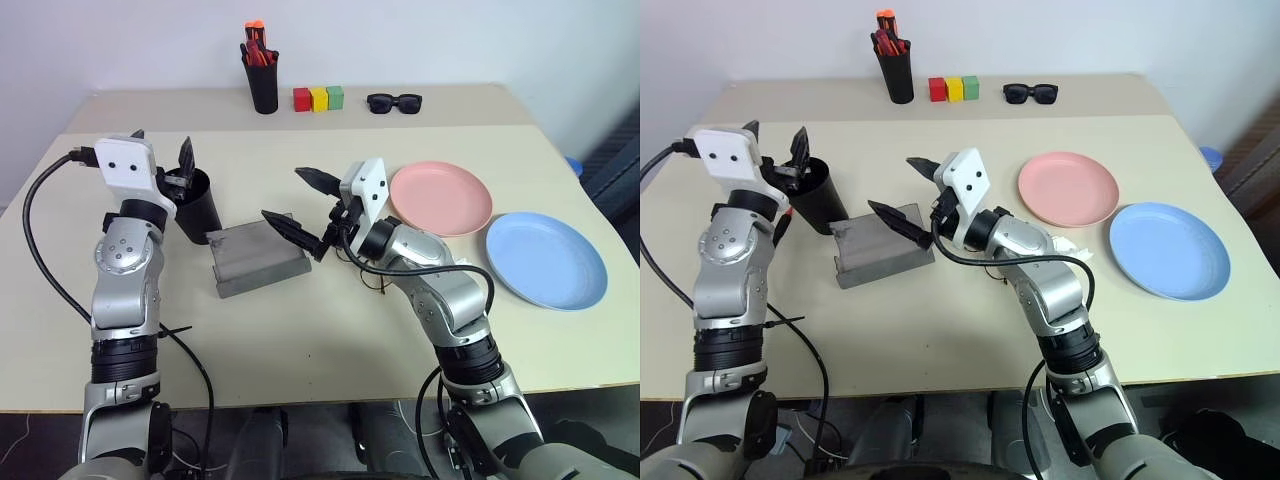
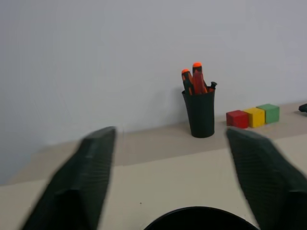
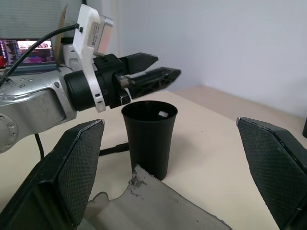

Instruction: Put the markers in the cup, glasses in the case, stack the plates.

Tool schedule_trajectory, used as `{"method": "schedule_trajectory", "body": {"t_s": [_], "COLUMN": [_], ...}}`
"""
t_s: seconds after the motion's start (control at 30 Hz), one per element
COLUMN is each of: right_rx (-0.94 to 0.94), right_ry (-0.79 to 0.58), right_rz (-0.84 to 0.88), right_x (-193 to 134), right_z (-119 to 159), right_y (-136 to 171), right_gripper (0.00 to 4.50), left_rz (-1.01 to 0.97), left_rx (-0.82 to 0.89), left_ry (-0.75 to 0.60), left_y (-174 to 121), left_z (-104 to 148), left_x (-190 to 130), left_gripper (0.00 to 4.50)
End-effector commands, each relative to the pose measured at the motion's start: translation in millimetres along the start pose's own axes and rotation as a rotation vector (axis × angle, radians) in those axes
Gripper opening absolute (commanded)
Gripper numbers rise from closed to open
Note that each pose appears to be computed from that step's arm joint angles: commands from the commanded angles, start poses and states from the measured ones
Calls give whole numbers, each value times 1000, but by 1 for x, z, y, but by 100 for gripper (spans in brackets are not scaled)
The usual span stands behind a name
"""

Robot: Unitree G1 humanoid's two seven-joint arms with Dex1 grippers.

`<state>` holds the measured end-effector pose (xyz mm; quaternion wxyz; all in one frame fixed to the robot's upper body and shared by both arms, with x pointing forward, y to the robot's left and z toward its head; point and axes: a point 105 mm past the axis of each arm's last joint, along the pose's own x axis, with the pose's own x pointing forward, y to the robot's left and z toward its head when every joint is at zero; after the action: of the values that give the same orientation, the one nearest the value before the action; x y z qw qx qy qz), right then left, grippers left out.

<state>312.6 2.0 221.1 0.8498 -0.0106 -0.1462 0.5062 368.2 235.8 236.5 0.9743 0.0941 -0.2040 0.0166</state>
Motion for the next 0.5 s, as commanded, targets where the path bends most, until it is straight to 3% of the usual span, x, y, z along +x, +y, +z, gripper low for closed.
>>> {"method": "schedule_trajectory", "body": {"t_s": [0.03,0.2,0.23,0.27,0.37,0.5], "right_rx": [-20,-23,-24,-25,-24,-23], "right_ry": [-48,-43,-41,-41,-38,-31], "right_rz": [29,30,29,29,27,47], "right_x": [1,0,0,-1,-2,-4], "right_z": [14,13,13,13,12,11], "right_y": [8,8,8,8,7,11], "right_gripper": [450,450,450,450,450,450], "left_rz": [64,253,325,388,504,409], "left_rx": [-47,-89,-78,-75,-64,-23], "left_ry": [-62,-78,-51,-14,127,444], "left_y": [12,56,71,84,113,112], "left_z": [15,29,27,23,4,-42], "left_x": [0,-6,-10,-15,-30,-47], "left_gripper": [387,387,414,442,446,446]}}
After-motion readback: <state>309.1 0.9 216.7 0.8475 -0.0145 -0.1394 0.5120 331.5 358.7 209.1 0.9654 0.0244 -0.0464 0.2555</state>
